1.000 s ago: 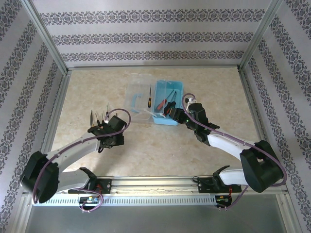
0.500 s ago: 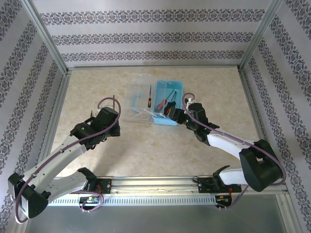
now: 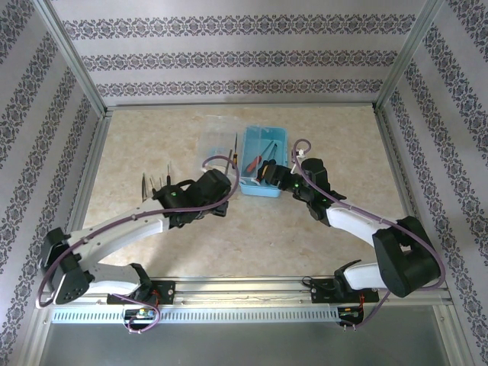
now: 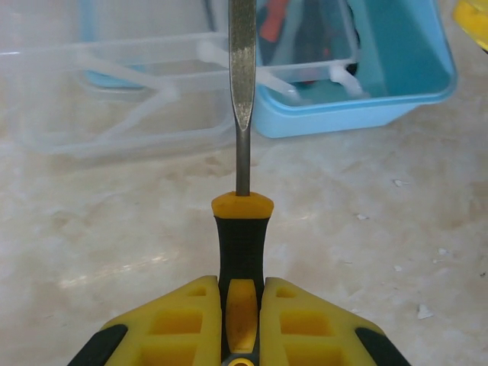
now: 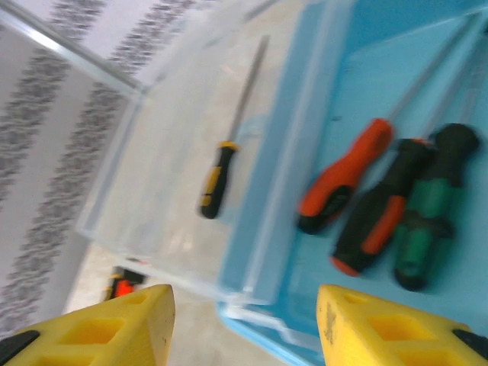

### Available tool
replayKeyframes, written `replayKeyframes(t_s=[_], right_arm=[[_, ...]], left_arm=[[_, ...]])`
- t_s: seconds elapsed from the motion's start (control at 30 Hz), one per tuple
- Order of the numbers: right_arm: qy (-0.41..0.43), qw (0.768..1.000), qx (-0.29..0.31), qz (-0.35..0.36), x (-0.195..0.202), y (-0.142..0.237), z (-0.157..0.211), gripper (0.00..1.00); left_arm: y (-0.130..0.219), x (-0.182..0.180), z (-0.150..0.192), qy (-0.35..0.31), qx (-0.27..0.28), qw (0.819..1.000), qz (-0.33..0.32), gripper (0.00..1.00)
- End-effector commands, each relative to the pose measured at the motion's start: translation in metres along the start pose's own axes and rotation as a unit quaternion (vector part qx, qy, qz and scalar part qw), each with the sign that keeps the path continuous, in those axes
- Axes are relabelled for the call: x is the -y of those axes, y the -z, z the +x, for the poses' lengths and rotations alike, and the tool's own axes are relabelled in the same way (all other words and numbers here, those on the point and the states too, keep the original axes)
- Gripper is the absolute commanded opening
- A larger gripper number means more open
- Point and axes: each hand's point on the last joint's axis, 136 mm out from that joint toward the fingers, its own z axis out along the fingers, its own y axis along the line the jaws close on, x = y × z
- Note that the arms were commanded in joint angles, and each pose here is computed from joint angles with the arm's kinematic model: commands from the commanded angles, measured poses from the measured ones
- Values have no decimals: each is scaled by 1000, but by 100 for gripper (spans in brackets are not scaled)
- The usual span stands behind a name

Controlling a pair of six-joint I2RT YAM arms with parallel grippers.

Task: Pack the tool kit

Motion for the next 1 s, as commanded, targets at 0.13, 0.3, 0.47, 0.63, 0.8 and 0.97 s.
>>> replayKeyframes(t_s=[0.13, 0.3, 0.47, 0.63, 0.8, 0.97], right_arm=[[-14, 991, -8, -136, -44, 1, 2, 51], [-22, 990, -13, -142, -45, -2, 4, 50], [-37, 987, -15, -157, -47, -5, 6, 48], [-47, 985, -21, -165, -46, -10, 8, 38], [-48, 985, -22, -166, -46, -10, 8, 29], [-48, 985, -22, -165, -45, -10, 8, 19]], left_arm=[[-20, 56, -25, 11, 14, 998, 66, 12], [-29, 70, -22, 5, 1, 997, 75, 12], [-31, 78, -19, 15, 1, 996, 93, 12], [-35, 83, -13, 17, -6, 995, 101, 12], [-39, 87, -11, 16, -9, 994, 107, 12], [-41, 88, -10, 13, -12, 994, 106, 12]])
